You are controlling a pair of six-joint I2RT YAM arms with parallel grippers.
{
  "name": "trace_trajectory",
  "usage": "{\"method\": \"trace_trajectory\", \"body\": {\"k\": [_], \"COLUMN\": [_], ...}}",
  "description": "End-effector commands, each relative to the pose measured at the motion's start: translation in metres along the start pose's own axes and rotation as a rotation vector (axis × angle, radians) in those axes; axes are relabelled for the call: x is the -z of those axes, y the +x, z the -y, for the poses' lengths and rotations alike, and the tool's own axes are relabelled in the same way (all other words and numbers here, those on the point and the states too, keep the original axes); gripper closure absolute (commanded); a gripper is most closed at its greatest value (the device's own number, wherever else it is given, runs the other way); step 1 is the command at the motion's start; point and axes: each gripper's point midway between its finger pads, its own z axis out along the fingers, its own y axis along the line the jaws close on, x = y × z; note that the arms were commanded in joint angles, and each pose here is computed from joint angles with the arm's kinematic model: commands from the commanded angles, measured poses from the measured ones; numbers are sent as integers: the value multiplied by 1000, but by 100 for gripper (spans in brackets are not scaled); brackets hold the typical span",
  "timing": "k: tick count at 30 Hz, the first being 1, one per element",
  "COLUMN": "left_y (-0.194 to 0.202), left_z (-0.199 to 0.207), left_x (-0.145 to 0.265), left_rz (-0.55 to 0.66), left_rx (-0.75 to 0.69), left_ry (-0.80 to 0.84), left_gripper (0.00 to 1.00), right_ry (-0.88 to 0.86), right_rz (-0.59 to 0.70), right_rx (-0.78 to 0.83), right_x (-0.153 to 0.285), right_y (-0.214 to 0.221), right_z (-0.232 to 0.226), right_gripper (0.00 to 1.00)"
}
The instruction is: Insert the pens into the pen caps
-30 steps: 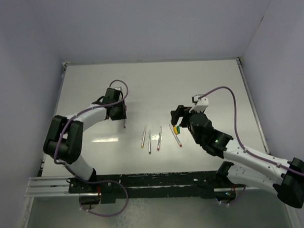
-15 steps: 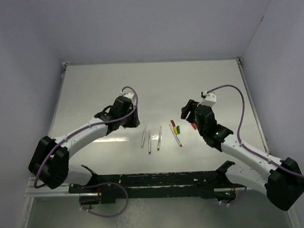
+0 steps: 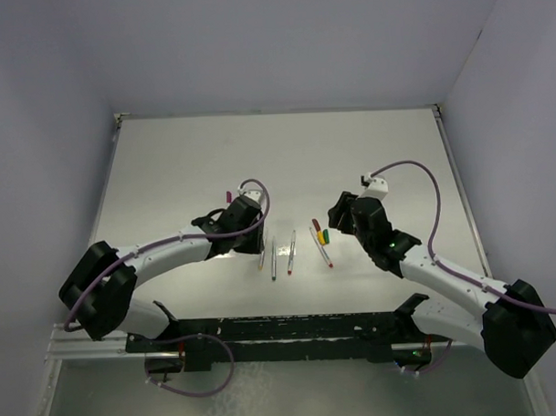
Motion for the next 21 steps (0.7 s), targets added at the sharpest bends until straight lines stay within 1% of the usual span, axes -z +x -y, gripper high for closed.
{"method": "trace_trajectory", "body": {"k": [1, 7, 13, 21], "left_y": [-4, 3, -1, 6], "left_z": [11, 17, 19, 12], "left_x": [-9, -20, -22, -34], "left_rz": [24, 7, 17, -6], "left_rx": [9, -20, -33, -39], "left_ry": [3, -28, -49, -95], "left_gripper": [64, 64, 64, 64], "right_ry": [-50, -85, -108, -127], "right_rz": [19, 30, 20, 14], "right_rx": [-35, -48, -46, -52], "right_x": [4, 8, 10, 10], "right_y": [-4, -3, 2, 5], "right_z": [-9, -11, -12, -14], "right_gripper": [44, 46, 48, 49]}}
